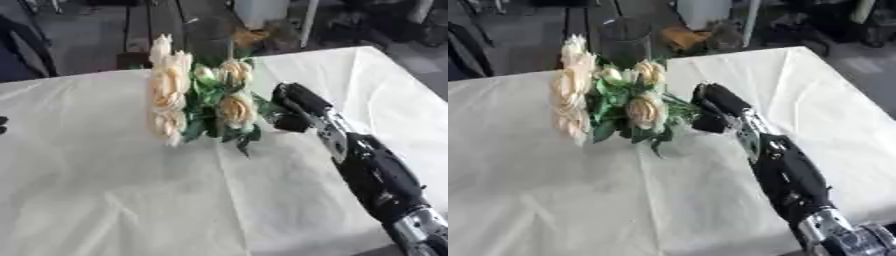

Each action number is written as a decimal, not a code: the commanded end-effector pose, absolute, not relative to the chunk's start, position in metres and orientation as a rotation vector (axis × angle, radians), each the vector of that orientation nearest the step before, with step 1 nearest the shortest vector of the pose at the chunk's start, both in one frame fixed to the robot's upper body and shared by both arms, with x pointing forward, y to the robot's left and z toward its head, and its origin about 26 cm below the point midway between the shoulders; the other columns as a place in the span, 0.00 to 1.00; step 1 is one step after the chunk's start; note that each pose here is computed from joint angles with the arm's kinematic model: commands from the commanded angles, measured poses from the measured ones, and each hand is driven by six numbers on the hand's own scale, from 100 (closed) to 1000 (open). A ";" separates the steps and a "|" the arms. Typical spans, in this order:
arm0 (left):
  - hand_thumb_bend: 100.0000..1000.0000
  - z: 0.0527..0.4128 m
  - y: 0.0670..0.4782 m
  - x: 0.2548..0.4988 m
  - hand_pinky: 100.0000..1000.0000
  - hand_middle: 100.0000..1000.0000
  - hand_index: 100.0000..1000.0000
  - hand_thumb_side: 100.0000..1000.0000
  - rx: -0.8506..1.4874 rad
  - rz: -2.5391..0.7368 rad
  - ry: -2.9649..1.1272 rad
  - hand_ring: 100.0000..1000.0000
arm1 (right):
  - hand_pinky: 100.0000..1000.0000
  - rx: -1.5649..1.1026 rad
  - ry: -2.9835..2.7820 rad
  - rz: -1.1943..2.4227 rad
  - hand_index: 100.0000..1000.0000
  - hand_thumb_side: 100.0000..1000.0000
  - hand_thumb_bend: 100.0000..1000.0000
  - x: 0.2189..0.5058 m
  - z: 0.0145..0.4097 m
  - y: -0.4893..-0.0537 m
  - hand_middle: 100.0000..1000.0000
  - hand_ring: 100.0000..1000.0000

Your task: Arrange flowers into the vase.

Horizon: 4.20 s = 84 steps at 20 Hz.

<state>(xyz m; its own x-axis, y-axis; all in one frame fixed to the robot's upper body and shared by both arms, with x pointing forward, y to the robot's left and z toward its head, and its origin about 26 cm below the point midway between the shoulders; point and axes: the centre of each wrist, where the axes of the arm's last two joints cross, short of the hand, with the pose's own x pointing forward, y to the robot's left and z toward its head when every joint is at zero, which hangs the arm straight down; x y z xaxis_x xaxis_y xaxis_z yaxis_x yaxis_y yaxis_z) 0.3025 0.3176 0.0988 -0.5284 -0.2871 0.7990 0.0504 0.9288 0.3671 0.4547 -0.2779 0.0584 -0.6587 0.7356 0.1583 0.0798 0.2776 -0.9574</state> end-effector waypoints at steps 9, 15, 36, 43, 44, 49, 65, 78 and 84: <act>0.69 0.109 0.319 0.303 0.74 0.71 0.77 0.95 0.175 -0.440 -2.117 0.72 | 0.00 -0.970 -2.062 1.375 0.00 1.00 0.00 0.483 0.148 -0.287 0.00 0.00; 0.70 0.108 0.318 0.302 0.74 0.71 0.76 0.95 0.169 -0.445 -2.113 0.72 | 0.00 -1.015 -2.118 1.333 0.00 1.00 0.00 0.492 0.179 -0.278 0.00 0.00; 0.70 0.108 0.313 0.304 0.73 0.71 0.76 0.95 0.135 -0.455 -2.112 0.72 | 0.00 -0.826 -2.301 0.774 0.02 1.00 0.00 0.506 0.274 -0.207 0.00 0.00; 0.70 0.108 0.312 0.305 0.73 0.71 0.76 0.95 0.125 -0.459 -2.109 0.71 | 0.00 -0.747 -2.321 0.544 0.01 1.00 0.00 0.501 0.304 -0.204 0.00 0.00; 0.70 0.108 0.312 0.305 0.73 0.71 0.76 0.95 0.122 -0.461 -2.108 0.71 | 0.00 -0.734 -2.323 0.516 0.01 1.00 0.00 0.500 0.308 -0.203 0.00 0.00; 0.70 0.108 0.310 0.305 0.73 0.71 0.76 0.95 0.112 -0.467 -2.109 0.71 | 0.00 -0.662 -2.335 0.413 0.01 1.00 0.00 0.494 0.327 -0.197 0.00 0.00; 0.70 0.108 0.307 0.306 0.73 0.71 0.76 0.95 0.097 -0.469 -2.109 0.71 | 0.00 -0.525 -2.337 0.313 0.01 1.00 0.00 0.489 0.325 -0.174 0.00 0.00; 0.70 0.108 0.304 0.307 0.73 0.71 0.76 0.95 0.078 -0.467 -2.112 0.71 | 0.00 -0.377 -2.358 0.321 0.01 1.00 0.00 0.480 0.309 -0.130 0.00 0.00; 0.70 0.108 0.302 0.307 0.73 0.71 0.76 0.95 0.070 -0.468 -2.114 0.71 | 0.00 -0.344 -2.334 0.346 0.01 1.00 0.00 0.478 0.293 -0.122 0.00 0.00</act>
